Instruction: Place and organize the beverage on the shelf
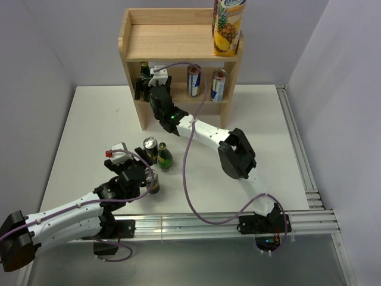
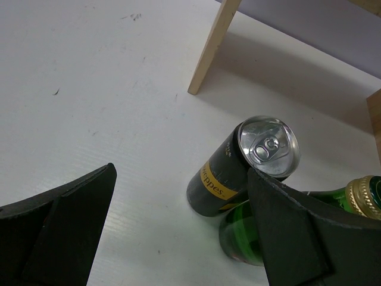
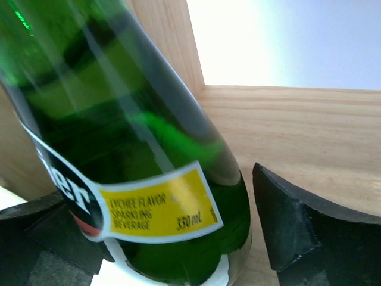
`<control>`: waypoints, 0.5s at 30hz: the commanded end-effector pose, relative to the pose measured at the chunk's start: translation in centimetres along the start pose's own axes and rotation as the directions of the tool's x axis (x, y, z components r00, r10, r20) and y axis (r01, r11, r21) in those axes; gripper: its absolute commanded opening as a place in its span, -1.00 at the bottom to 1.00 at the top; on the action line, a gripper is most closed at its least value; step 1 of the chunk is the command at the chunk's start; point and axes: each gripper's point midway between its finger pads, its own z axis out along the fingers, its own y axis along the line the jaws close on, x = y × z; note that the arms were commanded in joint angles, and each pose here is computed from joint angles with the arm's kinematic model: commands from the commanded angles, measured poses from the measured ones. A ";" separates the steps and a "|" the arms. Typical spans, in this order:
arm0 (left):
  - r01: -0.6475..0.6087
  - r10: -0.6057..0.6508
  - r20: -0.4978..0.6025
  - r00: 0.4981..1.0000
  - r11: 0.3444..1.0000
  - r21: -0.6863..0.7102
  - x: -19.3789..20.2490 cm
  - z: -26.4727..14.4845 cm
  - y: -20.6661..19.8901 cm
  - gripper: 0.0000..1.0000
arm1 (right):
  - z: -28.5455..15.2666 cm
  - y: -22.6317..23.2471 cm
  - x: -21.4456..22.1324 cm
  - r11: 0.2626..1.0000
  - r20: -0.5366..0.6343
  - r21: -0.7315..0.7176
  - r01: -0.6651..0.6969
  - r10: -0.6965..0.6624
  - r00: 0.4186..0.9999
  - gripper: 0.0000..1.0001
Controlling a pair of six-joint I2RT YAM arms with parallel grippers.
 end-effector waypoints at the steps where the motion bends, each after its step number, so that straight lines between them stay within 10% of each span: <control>1: 0.011 -0.011 0.014 1.000 1.000 0.004 -0.5 0.0 -0.1 0.99 | -0.8 1.3 -2.2 0.998 0.041 -0.048 -0.030 0.032 0.999 0.96; 15: 0.019 -0.020 0.016 1.000 1.000 0.007 -0.6 -0.1 0.0 0.99 | -4.6 1.8 -3.5 0.997 0.067 -0.063 0.039 -0.034 0.997 1.00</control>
